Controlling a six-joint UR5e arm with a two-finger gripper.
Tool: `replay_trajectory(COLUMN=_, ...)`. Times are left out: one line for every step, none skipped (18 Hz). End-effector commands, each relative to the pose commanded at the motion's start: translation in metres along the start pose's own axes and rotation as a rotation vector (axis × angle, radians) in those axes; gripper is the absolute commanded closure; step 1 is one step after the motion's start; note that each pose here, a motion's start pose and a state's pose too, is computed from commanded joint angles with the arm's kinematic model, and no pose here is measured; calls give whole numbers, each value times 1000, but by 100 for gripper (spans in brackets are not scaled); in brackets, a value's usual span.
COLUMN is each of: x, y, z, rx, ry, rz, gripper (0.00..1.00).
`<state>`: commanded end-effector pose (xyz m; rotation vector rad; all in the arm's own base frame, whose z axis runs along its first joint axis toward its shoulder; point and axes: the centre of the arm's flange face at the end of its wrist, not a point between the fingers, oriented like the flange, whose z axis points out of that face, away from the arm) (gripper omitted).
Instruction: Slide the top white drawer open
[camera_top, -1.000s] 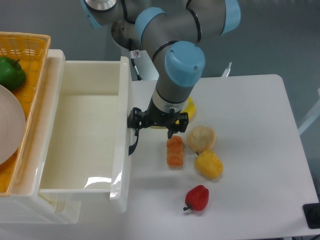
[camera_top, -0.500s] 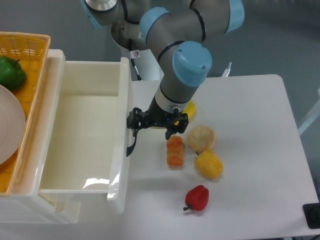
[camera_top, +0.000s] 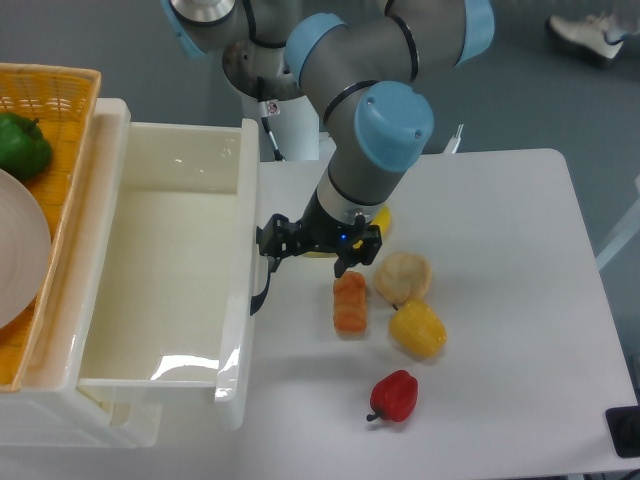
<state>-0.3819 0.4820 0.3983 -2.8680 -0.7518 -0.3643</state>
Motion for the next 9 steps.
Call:
replay_trajectory(x=-6, y=1, z=-3, rx=-2, ry=-19, rz=17, gripper=0)
replay_trajectory(x=-9, y=0, z=-6, rx=-1, ry=-33, rz=45, gripper=0)
replay_trajectory(x=-10, y=0, z=-5, rx=-6, ry=-38, rz=73, gripper=0)
replay_trajectory(x=-12, y=0, z=-6, rx=-7, ry=-50, rz=88, gripper=0)
replay_trajectory(x=-19, y=1, z=-9, rx=-9, ry=-78, rz=97, gripper=0)
replay_trajectory(x=-23, y=1, z=-10, rx=-14, ry=-105, rz=108, gripper=0)
replay_trajectory(x=-25, y=2, z=-12, rx=-18, ry=-121, rz=119, gripper=0)
replay_trajectory(x=-28, y=3, z=-13, rx=-21, ry=-132, rz=129, gripper=0)
replay_trajectory(x=-32, y=4, z=-15, rx=-25, ry=-142, rz=144, gripper=0)
